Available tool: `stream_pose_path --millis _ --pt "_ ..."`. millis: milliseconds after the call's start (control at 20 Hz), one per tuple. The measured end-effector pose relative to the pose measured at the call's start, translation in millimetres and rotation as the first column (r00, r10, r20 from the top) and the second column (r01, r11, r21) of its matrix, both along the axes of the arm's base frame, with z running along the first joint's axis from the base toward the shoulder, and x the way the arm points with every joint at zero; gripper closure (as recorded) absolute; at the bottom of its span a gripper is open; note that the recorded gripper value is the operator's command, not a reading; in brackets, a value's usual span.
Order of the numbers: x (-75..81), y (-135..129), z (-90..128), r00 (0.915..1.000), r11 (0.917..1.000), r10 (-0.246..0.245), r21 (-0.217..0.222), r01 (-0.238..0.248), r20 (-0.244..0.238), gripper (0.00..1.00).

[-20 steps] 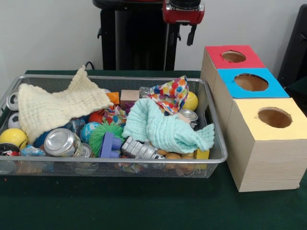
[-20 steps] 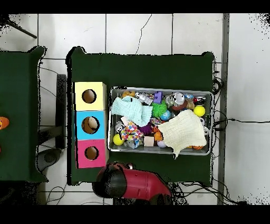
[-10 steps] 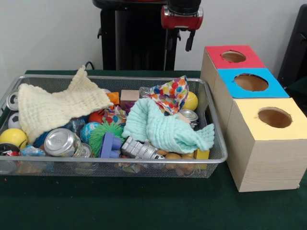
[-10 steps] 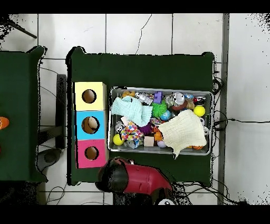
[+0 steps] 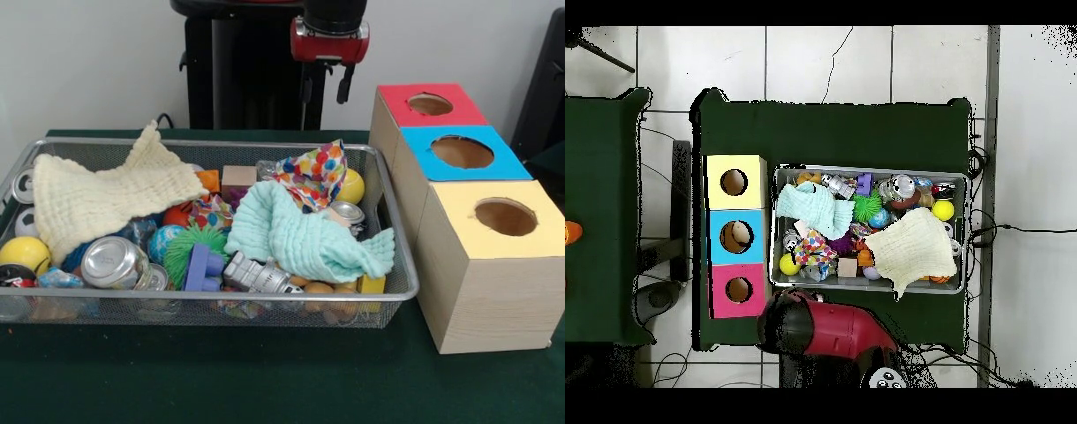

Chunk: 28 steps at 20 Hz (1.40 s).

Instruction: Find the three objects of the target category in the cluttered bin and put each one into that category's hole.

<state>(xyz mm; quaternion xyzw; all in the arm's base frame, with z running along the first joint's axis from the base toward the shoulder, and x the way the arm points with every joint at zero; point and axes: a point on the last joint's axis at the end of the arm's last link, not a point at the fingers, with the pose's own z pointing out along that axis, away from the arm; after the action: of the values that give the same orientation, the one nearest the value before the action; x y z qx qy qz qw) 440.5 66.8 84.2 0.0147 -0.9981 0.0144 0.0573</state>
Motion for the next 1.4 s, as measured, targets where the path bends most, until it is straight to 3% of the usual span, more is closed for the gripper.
stream_pose_path --millis 950,1150,1400 --pt "72.4 -4.9 -6.6 0.9946 0.9999 0.006 -0.017 -0.004 0.104 0.00" --pt "79.9 -5.5 -13.8 0.9945 0.9999 -0.001 -0.015 0.003 0.105 0.00" --pt "76.9 -5.0 -31.2 0.9943 0.9999 -0.003 -0.014 0.005 0.107 0.00"
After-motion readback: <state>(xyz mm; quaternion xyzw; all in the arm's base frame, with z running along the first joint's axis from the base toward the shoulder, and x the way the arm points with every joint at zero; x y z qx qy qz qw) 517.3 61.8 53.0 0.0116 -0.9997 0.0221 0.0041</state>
